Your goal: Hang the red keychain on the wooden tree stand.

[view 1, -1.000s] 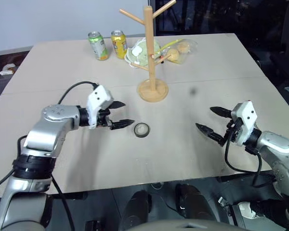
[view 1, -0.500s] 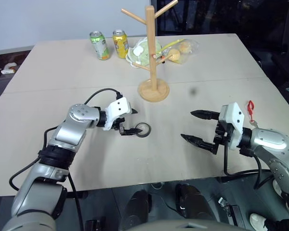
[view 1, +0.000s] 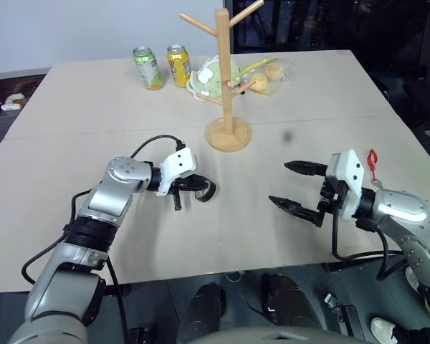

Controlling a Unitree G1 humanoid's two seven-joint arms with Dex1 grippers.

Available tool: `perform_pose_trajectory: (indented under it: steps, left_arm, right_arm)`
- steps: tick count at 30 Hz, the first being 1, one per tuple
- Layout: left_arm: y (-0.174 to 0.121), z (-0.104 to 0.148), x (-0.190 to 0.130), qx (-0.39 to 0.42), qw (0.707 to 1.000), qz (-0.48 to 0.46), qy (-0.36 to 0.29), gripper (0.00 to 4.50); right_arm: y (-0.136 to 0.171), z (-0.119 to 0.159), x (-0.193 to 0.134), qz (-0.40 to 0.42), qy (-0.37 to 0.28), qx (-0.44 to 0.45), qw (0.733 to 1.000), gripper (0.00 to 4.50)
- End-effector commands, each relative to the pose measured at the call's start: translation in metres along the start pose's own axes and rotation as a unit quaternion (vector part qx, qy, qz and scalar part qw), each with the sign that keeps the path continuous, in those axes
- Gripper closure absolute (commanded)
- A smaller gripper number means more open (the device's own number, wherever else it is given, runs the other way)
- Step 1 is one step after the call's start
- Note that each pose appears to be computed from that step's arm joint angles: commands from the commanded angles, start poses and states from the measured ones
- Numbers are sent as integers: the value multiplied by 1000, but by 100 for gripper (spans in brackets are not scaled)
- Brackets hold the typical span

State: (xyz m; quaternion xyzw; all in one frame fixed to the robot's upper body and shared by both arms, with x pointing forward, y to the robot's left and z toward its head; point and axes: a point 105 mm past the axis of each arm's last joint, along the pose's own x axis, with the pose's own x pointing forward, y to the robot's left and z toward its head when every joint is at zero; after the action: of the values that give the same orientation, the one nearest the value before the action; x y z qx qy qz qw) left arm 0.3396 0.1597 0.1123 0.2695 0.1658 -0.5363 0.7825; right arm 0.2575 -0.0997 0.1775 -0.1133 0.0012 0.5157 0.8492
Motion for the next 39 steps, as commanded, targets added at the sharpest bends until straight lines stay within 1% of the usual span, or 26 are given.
perform_pose_trajectory:
  steps: [1,3,6,7,9,10,12,14,16,17,18,22,23,24,25,27,30,31,32,33,35,36,38,39]
  left_arm:
    - [22,14,-23,-21,997,64,-25,447]
    - [43,17,-43,-47,990,130,-39,447]
    - [69,12,-82,-91,966,237,-55,447]
    - [77,7,-97,-106,953,280,-55,447]
    - [93,-14,-133,-135,915,379,-40,447]
    - [97,-21,-143,-143,902,407,-33,447]
    - [103,-53,-179,-164,855,492,16,447]
    - [103,-80,-207,-186,814,547,59,447]
    - [96,-108,-232,-174,779,586,142,447]
    - [93,-120,-241,-178,761,601,167,447]
    - [91,-126,-247,-185,748,613,175,447]
    - [90,-139,-249,-220,723,632,169,447]
    - [91,-141,-249,-224,719,636,167,410]
    - [91,-142,-250,-226,716,640,165,367]
    - [92,-142,-250,-230,715,641,160,336]
    - [95,-140,-251,-235,714,642,149,240]
    - [100,-132,-258,-227,709,652,140,106]
    - [102,-128,-262,-222,708,656,138,76]
    - [104,-123,-265,-212,710,658,136,29]
    - [107,-116,-267,-200,715,656,135,6]
    - [111,-103,-267,-185,731,645,124,6]
    - [114,-92,-260,-175,752,625,112,6]
    - [117,-59,-232,-151,819,550,65,6]
    - [115,-47,-219,-146,843,516,51,6]
  right_arm:
    - [-1,12,1,1,-21,-9,1000,0]
    - [0,14,3,7,-28,-8,1000,0]
    - [4,20,8,19,-42,-5,999,0]
    - [6,22,9,23,-48,-4,999,0]
    - [7,28,13,31,-61,-1,998,0]
    - [7,29,14,33,-64,-1,997,0]
    - [7,33,18,40,-70,-2,997,0]
    - [7,35,21,46,-72,-3,996,0]
    - [5,34,23,52,-69,-6,996,0]
    - [4,34,24,53,-68,-6,996,0]
    - [3,34,24,54,-67,-6,996,0]
    - [0,35,25,52,-67,-6,996,0]
    - [0,35,24,52,-67,-6,996,0]
    - [0,35,24,51,-66,-5,996,0]
    - [0,35,24,49,-66,-4,997,0]
    - [-1,35,23,45,-67,-1,997,0]
    - [-2,34,22,38,-67,-1,997,0]
    - [-3,34,22,36,-66,-1,997,0]
    - [-4,33,21,33,-66,0,997,0]
    - [-5,33,20,30,-65,0,997,0]
    - [-6,32,18,24,-65,2,998,0]
    - [-8,32,17,20,-64,2,998,0]
    - [-13,32,13,0,-62,5,998,0]
    - [-15,33,11,-9,-62,6,998,0]
